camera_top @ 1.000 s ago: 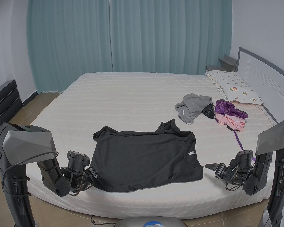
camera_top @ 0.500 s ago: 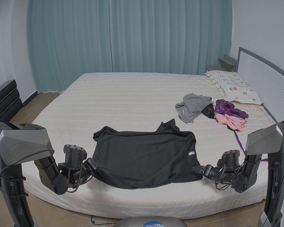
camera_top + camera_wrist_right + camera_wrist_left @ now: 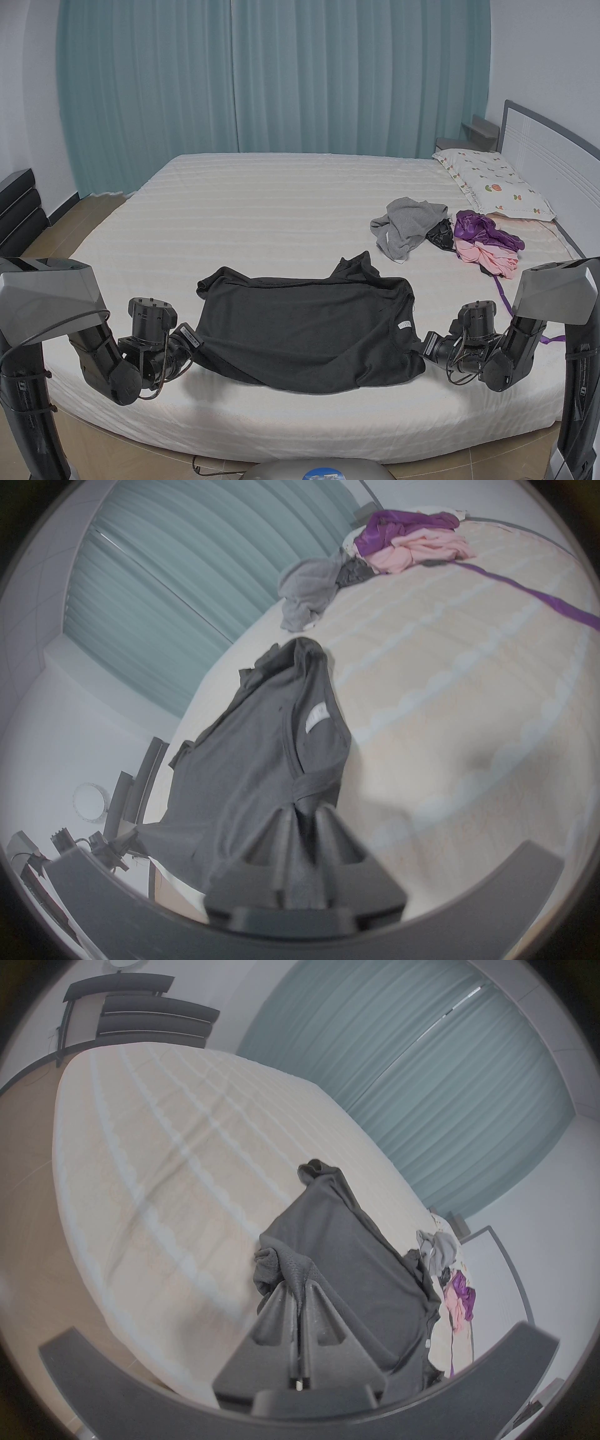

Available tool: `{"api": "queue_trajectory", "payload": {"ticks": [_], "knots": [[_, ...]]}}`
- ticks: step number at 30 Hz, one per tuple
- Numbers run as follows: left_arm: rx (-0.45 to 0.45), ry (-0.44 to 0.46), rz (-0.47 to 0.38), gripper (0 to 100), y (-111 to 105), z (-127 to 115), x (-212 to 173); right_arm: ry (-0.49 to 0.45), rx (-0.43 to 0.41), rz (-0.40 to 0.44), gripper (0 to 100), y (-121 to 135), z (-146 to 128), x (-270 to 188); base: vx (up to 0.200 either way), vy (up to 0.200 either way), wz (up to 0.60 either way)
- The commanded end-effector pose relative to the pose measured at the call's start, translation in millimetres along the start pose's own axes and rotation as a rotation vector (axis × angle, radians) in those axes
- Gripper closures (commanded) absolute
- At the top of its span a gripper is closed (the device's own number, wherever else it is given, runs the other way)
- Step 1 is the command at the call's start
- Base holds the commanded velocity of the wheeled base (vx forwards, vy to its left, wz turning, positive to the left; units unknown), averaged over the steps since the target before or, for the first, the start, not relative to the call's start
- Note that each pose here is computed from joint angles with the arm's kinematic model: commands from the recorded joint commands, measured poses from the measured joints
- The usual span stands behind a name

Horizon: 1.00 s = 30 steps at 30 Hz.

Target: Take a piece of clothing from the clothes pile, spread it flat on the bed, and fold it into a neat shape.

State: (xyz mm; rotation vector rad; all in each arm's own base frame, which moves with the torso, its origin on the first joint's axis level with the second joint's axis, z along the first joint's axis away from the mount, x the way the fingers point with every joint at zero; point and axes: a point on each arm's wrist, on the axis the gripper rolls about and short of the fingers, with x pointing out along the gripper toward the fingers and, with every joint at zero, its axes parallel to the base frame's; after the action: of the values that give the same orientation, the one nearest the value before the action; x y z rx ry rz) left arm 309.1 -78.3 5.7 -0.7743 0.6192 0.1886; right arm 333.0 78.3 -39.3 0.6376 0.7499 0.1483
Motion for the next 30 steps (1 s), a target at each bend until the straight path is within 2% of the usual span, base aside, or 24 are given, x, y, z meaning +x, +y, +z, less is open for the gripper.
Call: {"api": "queue_trajectory", "payload": {"ticks": [1,6,11,14,19,27,28,30], "knots": [[-0.034,-0.039,-0.019,100,-3.9,12.3,5.4,-0.070,0.008,0.031,100,5.1,20.3,-5.1,0.000,0.000,0.00],[-0.111,-0.068,-0.058,100,-14.2,20.8,13.3,-0.145,0.013,0.072,100,14.3,41.0,1.4,0.000,0.000,0.00],[-0.115,-0.078,-0.074,100,-18.6,23.2,19.8,-0.218,0.033,0.087,100,25.7,57.2,12.9,0.000,0.000,0.00],[-0.124,-0.087,-0.070,100,-17.4,25.9,27.8,-0.247,0.033,0.080,100,27.3,63.9,24.2,0.000,0.000,0.00],[-0.198,-0.100,-0.065,100,-14.4,29.9,43.9,-0.293,0.039,0.050,100,28.1,76.1,48.1,0.000,0.000,0.00],[-0.205,-0.094,-0.049,100,-7.5,28.9,54.2,-0.295,0.030,0.046,100,28.8,80.2,77.2,0.000,0.000,0.00],[-0.207,-0.092,-0.046,100,-6.4,28.6,55.4,-0.291,0.030,0.045,0,29.2,81.6,80.2,0.000,0.000,0.00],[-0.206,-0.085,-0.038,100,-4.2,26.6,56.9,-0.283,0.030,0.044,0,28.2,80.5,84.4,0.000,0.000,0.00]]}}
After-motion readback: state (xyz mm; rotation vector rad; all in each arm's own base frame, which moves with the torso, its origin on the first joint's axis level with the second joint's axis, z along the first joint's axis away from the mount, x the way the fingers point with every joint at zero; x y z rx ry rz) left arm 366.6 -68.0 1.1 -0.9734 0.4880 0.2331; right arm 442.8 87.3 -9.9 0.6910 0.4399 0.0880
